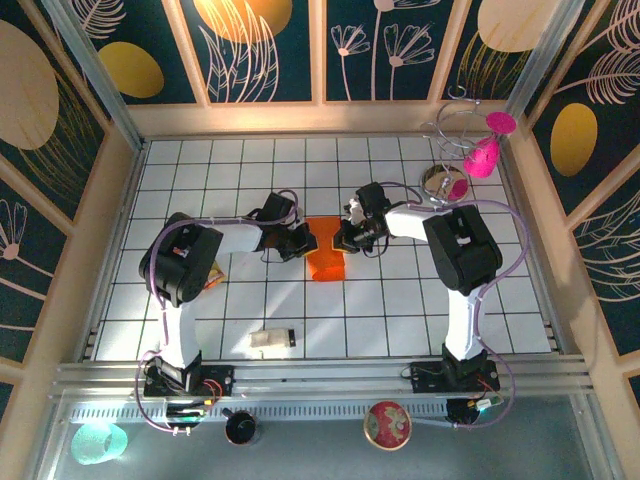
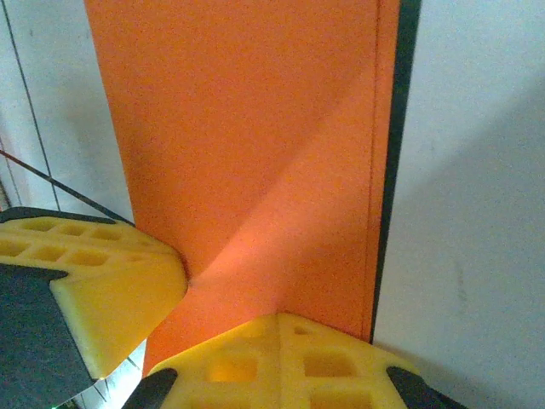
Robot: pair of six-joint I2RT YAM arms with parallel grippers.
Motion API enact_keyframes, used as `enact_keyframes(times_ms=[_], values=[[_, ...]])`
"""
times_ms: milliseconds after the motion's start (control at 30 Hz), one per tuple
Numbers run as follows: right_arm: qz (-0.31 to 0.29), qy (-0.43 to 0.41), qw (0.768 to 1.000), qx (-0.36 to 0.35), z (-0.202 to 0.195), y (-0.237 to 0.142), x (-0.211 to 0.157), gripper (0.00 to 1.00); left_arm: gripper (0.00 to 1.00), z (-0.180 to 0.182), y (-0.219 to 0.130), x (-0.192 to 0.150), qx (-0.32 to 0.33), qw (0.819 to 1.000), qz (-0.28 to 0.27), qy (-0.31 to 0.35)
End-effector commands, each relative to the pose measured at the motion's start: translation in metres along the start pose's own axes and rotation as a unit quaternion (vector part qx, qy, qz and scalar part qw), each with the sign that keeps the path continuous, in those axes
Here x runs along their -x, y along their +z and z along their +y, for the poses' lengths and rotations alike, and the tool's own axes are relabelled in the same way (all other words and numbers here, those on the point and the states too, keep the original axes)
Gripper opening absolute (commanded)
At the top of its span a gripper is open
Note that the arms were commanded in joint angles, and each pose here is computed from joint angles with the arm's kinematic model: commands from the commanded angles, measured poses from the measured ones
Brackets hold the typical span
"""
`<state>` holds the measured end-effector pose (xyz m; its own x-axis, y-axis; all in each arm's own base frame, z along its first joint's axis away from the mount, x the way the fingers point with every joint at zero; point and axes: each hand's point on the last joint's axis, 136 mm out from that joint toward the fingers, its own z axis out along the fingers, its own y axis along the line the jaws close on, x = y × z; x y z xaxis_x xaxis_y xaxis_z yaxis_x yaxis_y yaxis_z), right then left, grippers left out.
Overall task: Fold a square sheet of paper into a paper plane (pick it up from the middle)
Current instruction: First fold the square sheet of paper in half at the center of the table.
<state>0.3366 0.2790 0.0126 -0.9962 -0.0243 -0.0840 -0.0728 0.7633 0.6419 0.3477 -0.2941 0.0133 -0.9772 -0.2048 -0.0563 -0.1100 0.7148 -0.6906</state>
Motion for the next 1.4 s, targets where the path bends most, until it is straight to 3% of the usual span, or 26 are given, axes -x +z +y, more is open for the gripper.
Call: enact_keyframes(times_ms=[0, 167, 400, 1000, 1367], values=[[0.024, 0.040, 0.993, -0.105, -0.047, 0.004, -0.018, 0.01, 0.01, 0.021, 0.007, -0.004, 0.039, 0.999, 0.010, -0.008], [-0.039, 0.007, 0.999, -0.032, 0.015, -0.023, 0.028, 0.07, 0.01, 0.035, 0.010, -0.009, 0.061, 0.998, 0.018, -0.013], [-0.084, -0.011, 0.996, 0.002, 0.041, -0.047, 0.043, 0.09, 0.01, 0.041, 0.010, -0.011, 0.073, 0.997, 0.018, -0.010], [-0.013, 0.016, 1.000, -0.002, 0.006, -0.004, 0.016, 0.04, 0.01, 0.033, 0.010, -0.008, 0.064, 0.998, 0.017, -0.003], [0.015, 0.051, 0.995, -0.085, -0.049, 0.015, -0.011, 0.00, 0.05, -0.024, -0.018, -0.003, -0.009, 0.999, 0.000, 0.036]])
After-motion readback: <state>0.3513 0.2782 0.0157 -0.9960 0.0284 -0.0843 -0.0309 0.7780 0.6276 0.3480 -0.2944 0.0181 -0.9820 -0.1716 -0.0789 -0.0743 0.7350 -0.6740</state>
